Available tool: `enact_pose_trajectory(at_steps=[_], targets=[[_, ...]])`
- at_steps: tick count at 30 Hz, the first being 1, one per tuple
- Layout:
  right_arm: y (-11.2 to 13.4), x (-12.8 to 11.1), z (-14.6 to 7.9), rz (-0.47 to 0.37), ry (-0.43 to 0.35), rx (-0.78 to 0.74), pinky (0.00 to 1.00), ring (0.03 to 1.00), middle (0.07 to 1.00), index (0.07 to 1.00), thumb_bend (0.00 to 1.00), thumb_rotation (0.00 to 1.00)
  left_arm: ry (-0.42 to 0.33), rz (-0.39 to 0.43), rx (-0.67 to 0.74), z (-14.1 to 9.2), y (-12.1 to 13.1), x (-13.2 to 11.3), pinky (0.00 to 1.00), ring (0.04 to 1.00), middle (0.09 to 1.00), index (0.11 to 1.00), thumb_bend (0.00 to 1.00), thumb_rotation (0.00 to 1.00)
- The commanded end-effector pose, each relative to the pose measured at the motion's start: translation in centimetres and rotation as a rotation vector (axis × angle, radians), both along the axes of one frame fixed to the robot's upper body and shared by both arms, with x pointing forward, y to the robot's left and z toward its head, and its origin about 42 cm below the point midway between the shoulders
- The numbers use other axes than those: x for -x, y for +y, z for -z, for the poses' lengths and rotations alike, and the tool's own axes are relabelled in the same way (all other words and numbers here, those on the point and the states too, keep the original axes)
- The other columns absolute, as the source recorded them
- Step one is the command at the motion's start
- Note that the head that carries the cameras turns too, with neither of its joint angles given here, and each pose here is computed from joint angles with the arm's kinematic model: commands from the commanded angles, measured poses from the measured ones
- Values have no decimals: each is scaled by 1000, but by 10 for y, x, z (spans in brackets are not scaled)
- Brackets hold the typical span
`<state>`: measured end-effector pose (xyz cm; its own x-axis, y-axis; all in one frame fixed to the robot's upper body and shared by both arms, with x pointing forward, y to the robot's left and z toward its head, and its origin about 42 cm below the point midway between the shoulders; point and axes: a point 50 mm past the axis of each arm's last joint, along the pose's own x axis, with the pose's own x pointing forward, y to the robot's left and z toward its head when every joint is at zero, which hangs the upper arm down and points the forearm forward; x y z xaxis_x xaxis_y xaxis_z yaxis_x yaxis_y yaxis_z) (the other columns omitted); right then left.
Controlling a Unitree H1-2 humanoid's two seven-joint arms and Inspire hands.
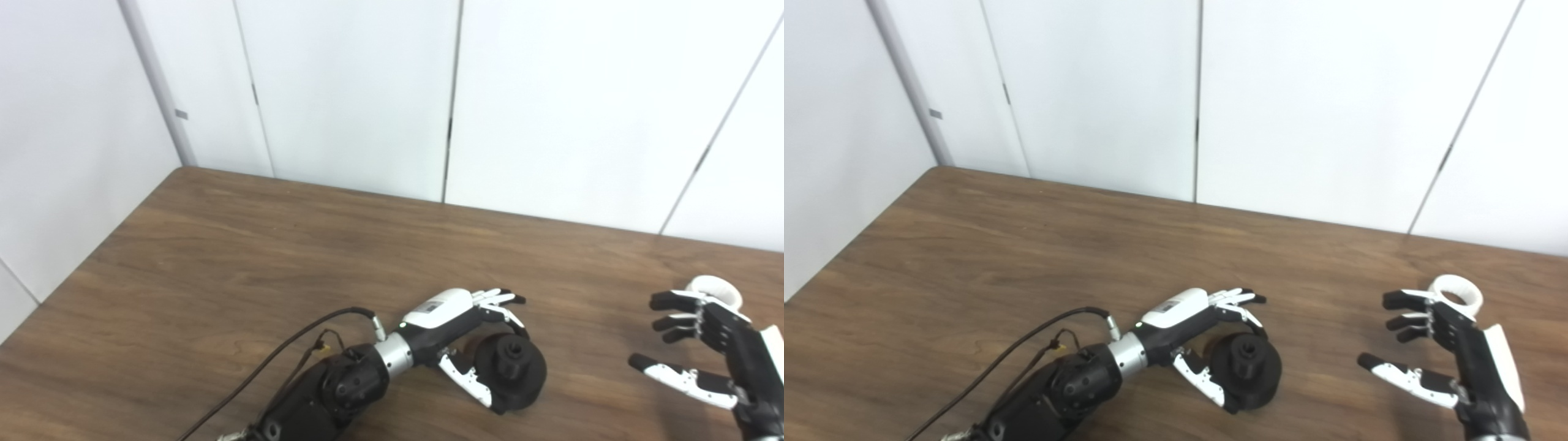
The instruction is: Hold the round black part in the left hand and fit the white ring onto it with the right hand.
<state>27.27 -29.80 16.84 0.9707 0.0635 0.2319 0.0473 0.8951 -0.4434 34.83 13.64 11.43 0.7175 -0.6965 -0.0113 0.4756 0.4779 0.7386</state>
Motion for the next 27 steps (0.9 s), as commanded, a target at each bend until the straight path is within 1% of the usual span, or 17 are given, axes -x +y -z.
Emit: enact_pose_trajectory(at_steps=[1, 5, 7, 9, 10, 11, 13, 16, 19, 23, 25, 27], targets=[[5, -9, -25, -19, -103, 18, 492, 576, 667, 647, 627, 29, 58, 20, -134, 21, 11, 6, 1000, 1000, 963, 484, 522, 73], [17, -13, -32, -40, -124, 13, 491, 573, 666, 650, 621, 9, 55, 22, -140, 21, 24, 6, 990, 1000, 967, 484, 522, 72], [24, -17, -37, -39, -134, 20, 497, 577, 667, 649, 623, 16, 59, 20, -142, 20, 32, 7, 987, 1000, 970, 485, 522, 72], [31, -22, -43, -31, -144, 36, 518, 606, 679, 653, 623, 23, 65, 18, -142, 20, 40, 7, 984, 1000, 969, 485, 522, 71], [35, -26, -48, -24, -150, 67, 524, 613, 682, 654, 622, 27, 69, 15, -140, 19, 45, 7, 982, 1000, 969, 485, 522, 71], [37, -28, -50, -18, -154, 90, 533, 630, 690, 664, 620, 63, 72, 14, -139, 19, 47, 7, 981, 1000, 965, 485, 522, 70], [43, -34, -58, -10, -163, 134, 537, 634, 694, 673, 622, 91, 77, 12, -138, 18, 55, 7, 979, 1000, 962, 485, 523, 69], [47, -48, -73, 7, -188, 174, 524, 622, 691, 667, 638, 95, 79, 13, -142, 18, 63, 7, 962, 1000, 960, 485, 523, 67], [47, -60, -85, 26, -216, 218, 506, 603, 682, 659, 630, 76, 81, 17, -144, 17, 68, 6, 935, 1000, 961, 486, 523, 66], [44, -74, -101, 69, -242, 288, 493, 588, 669, 645, 629, 86, 88, 25, -128, 18, 72, 5, 920, 1000, 959, 485, 523, 66], [39, -80, -108, 101, -243, 353, 503, 597, 672, 649, 621, 99, 90, 29, -122, 19, 74, 6, 920, 1000, 960, 485, 523, 66], [31, -86, -116, 136, -249, 420, 537, 622, 679, 656, 616, 127, 92, 28, -126, 19, 76, 6, 920, 1000, 960, 485, 523, 66]])
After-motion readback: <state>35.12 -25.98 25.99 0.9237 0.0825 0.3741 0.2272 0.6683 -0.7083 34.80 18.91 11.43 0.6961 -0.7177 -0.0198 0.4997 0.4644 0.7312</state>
